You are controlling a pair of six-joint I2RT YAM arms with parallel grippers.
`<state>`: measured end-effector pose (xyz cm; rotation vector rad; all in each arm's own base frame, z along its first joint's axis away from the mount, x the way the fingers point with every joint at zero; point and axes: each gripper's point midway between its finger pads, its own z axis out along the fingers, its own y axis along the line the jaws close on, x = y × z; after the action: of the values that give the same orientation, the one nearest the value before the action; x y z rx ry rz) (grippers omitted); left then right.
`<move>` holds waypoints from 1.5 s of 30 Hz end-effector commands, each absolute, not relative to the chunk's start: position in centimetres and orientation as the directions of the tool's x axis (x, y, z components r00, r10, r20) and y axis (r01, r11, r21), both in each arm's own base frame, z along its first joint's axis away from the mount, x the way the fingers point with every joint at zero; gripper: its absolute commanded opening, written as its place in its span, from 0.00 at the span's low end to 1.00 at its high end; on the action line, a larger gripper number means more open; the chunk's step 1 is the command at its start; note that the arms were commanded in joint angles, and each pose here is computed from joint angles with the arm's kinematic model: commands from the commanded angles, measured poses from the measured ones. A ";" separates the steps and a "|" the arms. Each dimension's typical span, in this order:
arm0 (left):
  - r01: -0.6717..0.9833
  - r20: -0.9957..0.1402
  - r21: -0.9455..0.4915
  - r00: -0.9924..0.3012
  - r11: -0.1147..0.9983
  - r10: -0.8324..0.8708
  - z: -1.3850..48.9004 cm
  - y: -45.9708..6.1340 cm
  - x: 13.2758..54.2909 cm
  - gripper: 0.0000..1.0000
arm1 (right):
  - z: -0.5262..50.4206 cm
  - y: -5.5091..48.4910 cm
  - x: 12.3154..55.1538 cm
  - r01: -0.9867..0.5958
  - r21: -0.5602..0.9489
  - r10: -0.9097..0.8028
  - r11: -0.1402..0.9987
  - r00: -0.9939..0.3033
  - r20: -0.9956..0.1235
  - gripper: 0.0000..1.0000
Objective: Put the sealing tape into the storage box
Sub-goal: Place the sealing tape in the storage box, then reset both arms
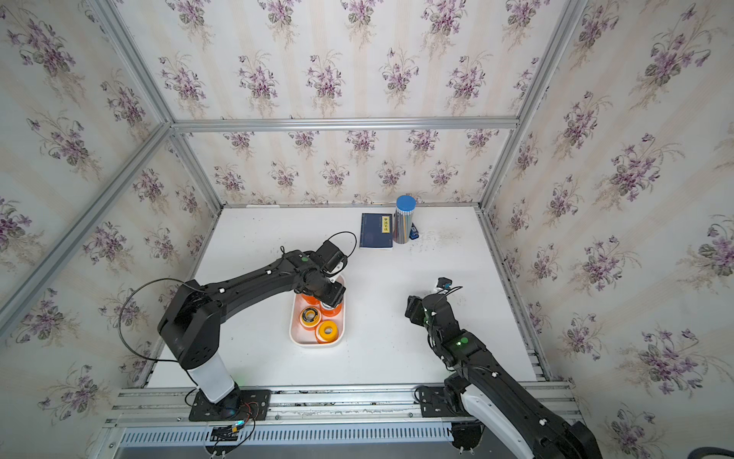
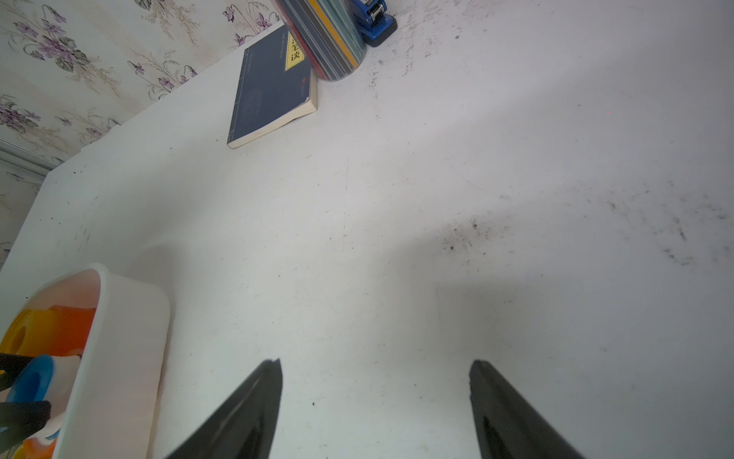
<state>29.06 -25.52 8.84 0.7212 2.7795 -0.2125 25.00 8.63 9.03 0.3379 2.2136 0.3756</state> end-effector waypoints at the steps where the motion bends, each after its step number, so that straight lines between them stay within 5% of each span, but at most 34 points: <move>1: 0.499 -0.315 -0.083 -0.834 0.863 0.452 10.3 -25.4 28.8 0.69 | 9.8 8.8 25.4 0.098 0.391 0.370 0.915 -0.588 -0.719 0.78; 11: 0.384 -0.614 -0.008 -0.730 0.923 0.299 19.0 -20.2 28.3 0.88 | 10.5 8.1 25.9 0.131 0.368 0.374 0.921 -0.563 -0.737 0.79; 19: -0.051 -0.897 0.071 -0.440 0.996 0.041 24.2 -8.4 27.9 1.00 | 18.4 8.1 29.4 0.118 0.316 0.336 0.941 -0.436 -0.835 0.85; 28: -0.226 -0.925 0.140 -0.377 0.964 0.046 22.1 -1.7 28.8 1.00 | 23.3 4.9 32.5 0.249 0.153 0.205 0.956 -0.198 -0.958 0.97; 38: -0.265 -0.927 0.186 -0.366 0.946 0.080 14.7 2.0 31.7 1.00 | 15.6 -3.3 32.5 0.524 0.053 0.181 0.850 -0.196 -0.964 1.00; 45: -0.207 -0.932 0.099 -0.362 0.973 0.017 13.1 2.6 35.0 1.00 | 12.6 -4.3 33.5 0.516 0.069 0.182 0.854 -0.171 -0.968 1.00</move>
<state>32.38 4.03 10.41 -0.1849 2.0556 0.3672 32.04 -4.31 10.08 0.5253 1.8768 -0.3628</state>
